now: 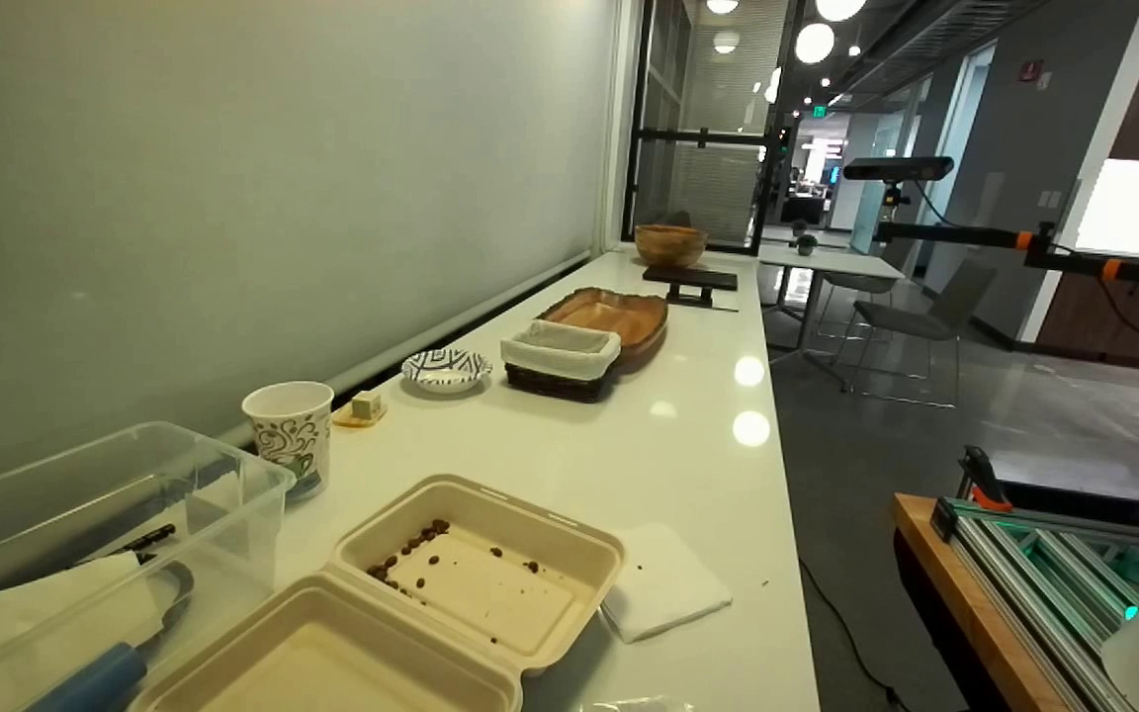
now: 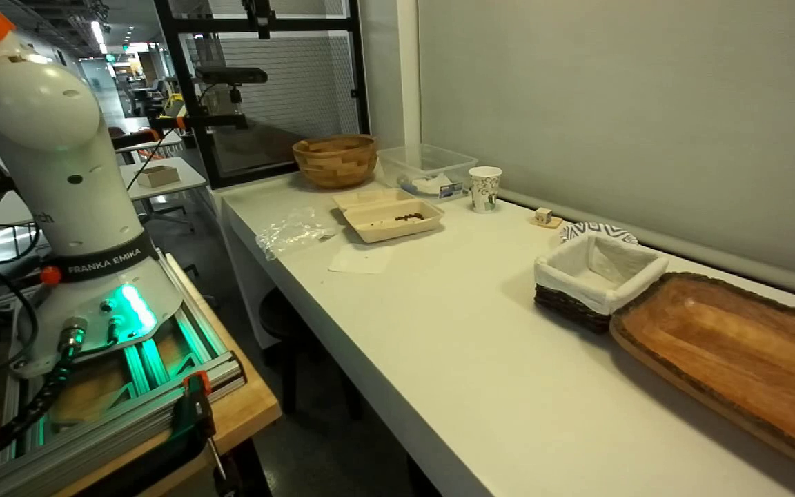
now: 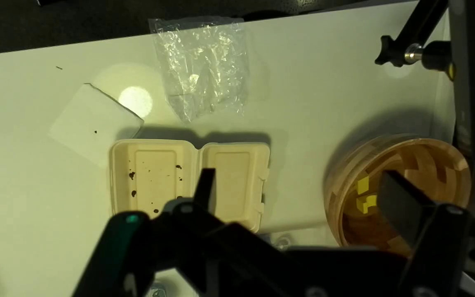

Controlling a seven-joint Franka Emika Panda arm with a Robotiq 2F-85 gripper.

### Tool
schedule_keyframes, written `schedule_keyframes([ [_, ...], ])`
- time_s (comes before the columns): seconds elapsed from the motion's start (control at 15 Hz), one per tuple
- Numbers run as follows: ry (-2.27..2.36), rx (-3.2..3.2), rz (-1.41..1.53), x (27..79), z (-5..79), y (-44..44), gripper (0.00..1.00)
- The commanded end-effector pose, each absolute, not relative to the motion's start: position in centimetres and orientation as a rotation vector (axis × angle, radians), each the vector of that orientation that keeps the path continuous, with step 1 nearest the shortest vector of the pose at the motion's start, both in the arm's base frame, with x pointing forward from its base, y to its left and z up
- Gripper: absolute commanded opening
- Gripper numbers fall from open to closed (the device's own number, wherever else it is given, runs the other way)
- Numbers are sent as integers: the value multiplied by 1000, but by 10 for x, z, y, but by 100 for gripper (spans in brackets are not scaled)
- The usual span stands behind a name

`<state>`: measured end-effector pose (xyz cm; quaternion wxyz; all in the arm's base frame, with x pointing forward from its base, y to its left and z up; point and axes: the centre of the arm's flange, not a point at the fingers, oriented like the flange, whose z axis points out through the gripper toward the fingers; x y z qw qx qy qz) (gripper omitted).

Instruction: Move the takeaway food container to the right then move the coffee cup close to the edge of the counter

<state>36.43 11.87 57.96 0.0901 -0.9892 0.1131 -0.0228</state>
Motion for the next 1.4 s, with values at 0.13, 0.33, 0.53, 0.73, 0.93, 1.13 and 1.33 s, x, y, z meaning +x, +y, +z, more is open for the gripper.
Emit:
schedule_keyframes([
  [0.13, 339, -2946, -222, 391, 565, 95, 100],
  [0.33, 300, -2911, -336, 418, 547, 60, 100],
  [0.53, 365, -2886, -339, 436, 516, 18, 100],
  [0.73, 365, -2874, -333, 454, 479, -14, 100],
  [0.93, 344, -2847, -284, 470, 443, -32, 100],
  [1.13, 224, -2857, -118, 477, 407, -53, 100],
  [1.33, 255, -2868, -144, 470, 401, -59, 100],
])
